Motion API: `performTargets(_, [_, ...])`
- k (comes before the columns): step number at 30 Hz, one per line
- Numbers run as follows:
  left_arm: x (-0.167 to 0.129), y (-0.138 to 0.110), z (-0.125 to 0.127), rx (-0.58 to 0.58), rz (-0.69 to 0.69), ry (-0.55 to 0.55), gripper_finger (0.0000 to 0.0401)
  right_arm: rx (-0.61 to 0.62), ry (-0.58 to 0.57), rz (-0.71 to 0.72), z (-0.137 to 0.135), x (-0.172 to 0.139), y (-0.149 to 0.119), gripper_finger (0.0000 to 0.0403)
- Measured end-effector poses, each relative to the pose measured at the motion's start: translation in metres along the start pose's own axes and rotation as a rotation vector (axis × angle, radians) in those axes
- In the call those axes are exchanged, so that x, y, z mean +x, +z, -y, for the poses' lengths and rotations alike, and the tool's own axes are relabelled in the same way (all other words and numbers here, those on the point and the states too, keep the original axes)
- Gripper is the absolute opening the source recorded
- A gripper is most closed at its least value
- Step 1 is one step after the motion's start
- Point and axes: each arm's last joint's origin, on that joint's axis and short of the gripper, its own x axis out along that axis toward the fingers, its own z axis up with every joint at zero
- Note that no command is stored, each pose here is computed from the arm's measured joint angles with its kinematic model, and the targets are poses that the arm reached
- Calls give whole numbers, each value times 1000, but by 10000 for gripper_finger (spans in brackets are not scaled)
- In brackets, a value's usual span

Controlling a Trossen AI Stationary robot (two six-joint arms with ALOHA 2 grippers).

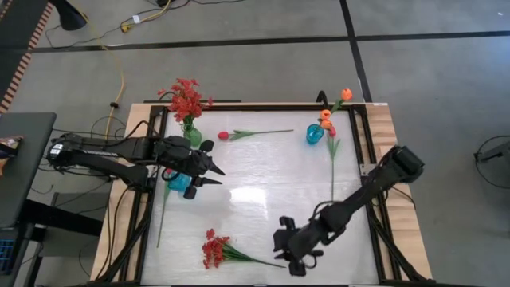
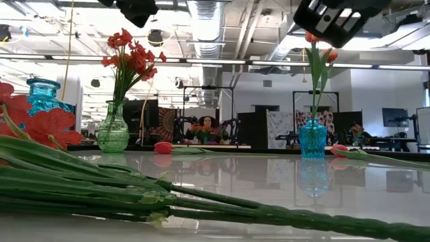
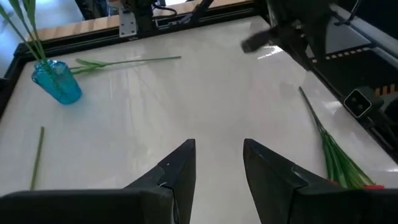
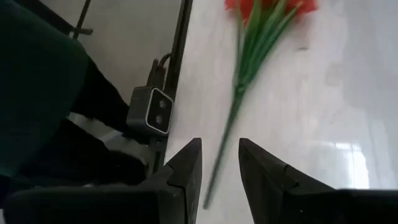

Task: Sort flowers into vase by color
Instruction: Put the red flowers into the green vase

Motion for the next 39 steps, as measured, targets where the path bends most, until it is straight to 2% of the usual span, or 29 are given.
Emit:
performTargets(6, [0,0,0,-54,1,0,123,-39,1,-65,-18,34,-16,133])
performTargets(11, [0,0,0,-108,-3,10,123,-42,-37,-112,-25,61,-33,153])
performTargets(21, [0,-7,1,-218,-72,-2,123,-94,-129,-56,-31,71,-30,217])
performTargets(28, [0,-7,1,-224,-74,11,123,-151,-200,-45,-26,77,-33,213])
performTargets(34, [0,-7,1,-234,-70,25,123,-177,-240,-44,-17,98,-43,203])
performTargets(39, [0,-6,4,-245,-72,16,123,-181,-279,-38,-16,103,-48,181])
